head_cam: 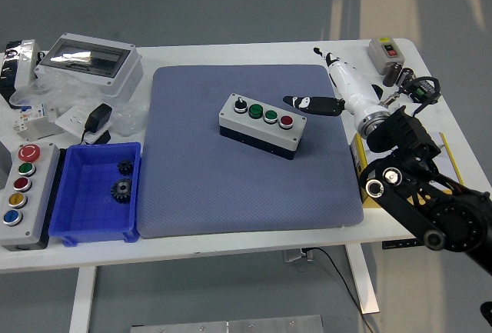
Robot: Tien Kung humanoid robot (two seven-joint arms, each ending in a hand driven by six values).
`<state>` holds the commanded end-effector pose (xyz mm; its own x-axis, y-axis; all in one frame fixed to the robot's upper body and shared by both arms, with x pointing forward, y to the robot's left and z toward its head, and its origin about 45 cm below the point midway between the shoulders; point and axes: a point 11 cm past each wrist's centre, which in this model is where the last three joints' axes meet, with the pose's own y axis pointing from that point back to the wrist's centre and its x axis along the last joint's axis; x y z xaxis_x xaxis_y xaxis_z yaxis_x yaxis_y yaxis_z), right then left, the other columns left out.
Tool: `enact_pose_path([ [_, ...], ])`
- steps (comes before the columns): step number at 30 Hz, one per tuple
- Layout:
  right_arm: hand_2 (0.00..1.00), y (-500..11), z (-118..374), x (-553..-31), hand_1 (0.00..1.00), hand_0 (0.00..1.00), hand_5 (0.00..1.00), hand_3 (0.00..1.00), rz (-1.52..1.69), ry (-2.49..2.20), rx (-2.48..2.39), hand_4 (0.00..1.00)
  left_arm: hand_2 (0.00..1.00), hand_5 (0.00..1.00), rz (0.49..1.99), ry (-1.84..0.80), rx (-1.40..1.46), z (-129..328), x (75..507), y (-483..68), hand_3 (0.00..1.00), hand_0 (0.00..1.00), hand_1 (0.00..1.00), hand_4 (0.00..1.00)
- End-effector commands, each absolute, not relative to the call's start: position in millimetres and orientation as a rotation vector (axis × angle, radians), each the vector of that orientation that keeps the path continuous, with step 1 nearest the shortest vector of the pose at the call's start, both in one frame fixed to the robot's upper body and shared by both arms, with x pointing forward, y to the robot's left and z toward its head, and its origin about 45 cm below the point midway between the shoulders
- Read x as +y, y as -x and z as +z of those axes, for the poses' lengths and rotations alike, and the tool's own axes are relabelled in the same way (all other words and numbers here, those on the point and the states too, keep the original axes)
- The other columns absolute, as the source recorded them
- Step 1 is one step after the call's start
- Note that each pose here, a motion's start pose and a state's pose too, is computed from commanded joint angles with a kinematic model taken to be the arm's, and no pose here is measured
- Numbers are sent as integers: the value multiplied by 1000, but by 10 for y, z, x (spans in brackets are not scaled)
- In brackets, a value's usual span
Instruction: Pick up the button,place it on the desk,press the button,press the button
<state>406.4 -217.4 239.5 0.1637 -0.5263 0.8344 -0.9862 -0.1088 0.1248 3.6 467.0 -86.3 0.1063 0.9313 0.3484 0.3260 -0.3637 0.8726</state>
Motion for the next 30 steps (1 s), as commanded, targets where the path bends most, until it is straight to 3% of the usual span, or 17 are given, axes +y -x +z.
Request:
enact_pose_path([
  [13, 998, -4115, 2194, -1718, 998, 998, 495, 998, 746, -1858, -1256, 998, 577, 182, 1256, -1781, 1245, -857, 4671, -8, 626, 682, 642, 627],
  [30, 998, -4212, 1826, -1619, 998, 998, 479, 998, 727, -1767, -1125, 998, 579, 186, 1264, -1781, 1231, -843, 4704, -39, 632, 685, 642, 635],
])
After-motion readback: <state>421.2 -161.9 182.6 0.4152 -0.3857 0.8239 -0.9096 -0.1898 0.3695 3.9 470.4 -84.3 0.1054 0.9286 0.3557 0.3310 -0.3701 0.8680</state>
